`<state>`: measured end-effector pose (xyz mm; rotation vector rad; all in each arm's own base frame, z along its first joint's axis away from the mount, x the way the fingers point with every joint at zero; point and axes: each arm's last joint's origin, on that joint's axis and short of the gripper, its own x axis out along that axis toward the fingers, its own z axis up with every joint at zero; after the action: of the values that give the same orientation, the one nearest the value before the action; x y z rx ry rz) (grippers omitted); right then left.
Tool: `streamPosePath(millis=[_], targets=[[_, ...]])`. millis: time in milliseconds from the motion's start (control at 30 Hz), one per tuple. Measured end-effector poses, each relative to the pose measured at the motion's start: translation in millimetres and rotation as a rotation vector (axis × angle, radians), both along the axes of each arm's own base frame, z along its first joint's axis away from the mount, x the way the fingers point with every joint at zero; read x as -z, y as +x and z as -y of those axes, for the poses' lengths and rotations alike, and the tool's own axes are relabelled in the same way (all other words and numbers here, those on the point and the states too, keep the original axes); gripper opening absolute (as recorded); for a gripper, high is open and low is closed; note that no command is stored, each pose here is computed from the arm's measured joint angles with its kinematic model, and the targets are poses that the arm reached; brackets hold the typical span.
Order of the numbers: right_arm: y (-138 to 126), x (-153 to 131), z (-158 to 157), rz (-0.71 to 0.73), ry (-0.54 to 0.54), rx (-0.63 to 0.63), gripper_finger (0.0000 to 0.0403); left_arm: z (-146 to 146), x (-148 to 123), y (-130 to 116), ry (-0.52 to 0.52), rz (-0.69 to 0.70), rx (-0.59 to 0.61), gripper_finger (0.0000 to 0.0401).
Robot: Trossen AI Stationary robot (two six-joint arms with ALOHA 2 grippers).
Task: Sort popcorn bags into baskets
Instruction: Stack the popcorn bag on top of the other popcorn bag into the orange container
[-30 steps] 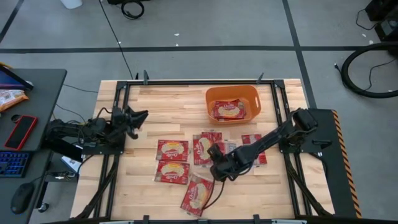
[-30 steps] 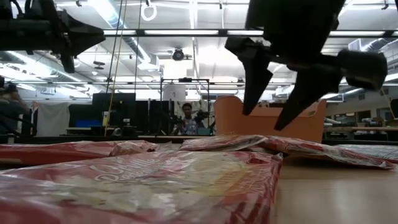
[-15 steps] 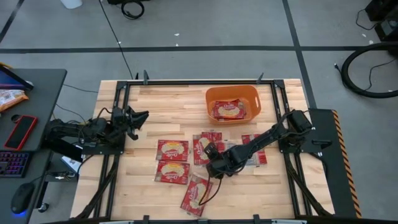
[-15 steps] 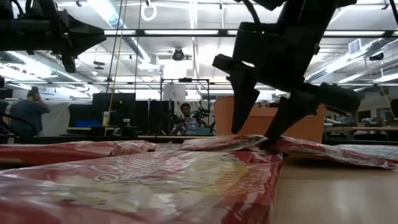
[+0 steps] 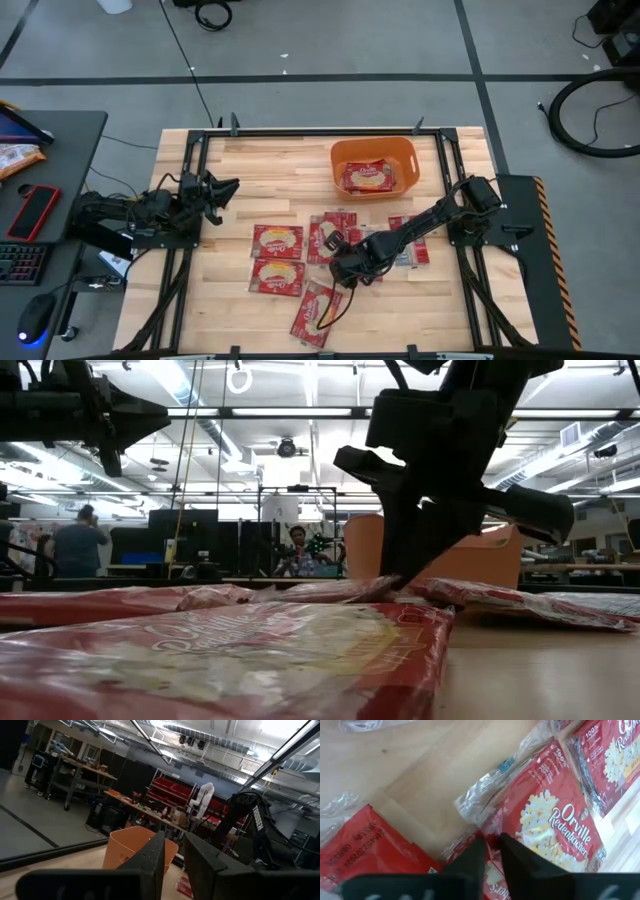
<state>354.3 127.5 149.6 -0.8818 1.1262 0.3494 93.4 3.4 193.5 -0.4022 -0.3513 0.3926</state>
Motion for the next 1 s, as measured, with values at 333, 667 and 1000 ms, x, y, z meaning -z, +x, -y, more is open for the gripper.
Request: streamPosePath(millis=[333, 667, 1000], targets=[[4.1, -9.9, -1.2, 0.021, -0.051, 0.013, 0.0009, 0.0, 0.0, 0.0, 0.000, 0.000, 0.000, 0.0073], [17.6, -72.0, -2.5, 0.048, -0.175, 0.119, 0.0004, 0.0, 0.0, 0.0, 0.000, 0.000, 0.000, 0.0073], [13.5, -126.0, 9.8, 0.039, -0.174, 0.348, 0.0002, 0.0, 0.0, 0.0, 0.000, 0.000, 0.000, 0.0073]])
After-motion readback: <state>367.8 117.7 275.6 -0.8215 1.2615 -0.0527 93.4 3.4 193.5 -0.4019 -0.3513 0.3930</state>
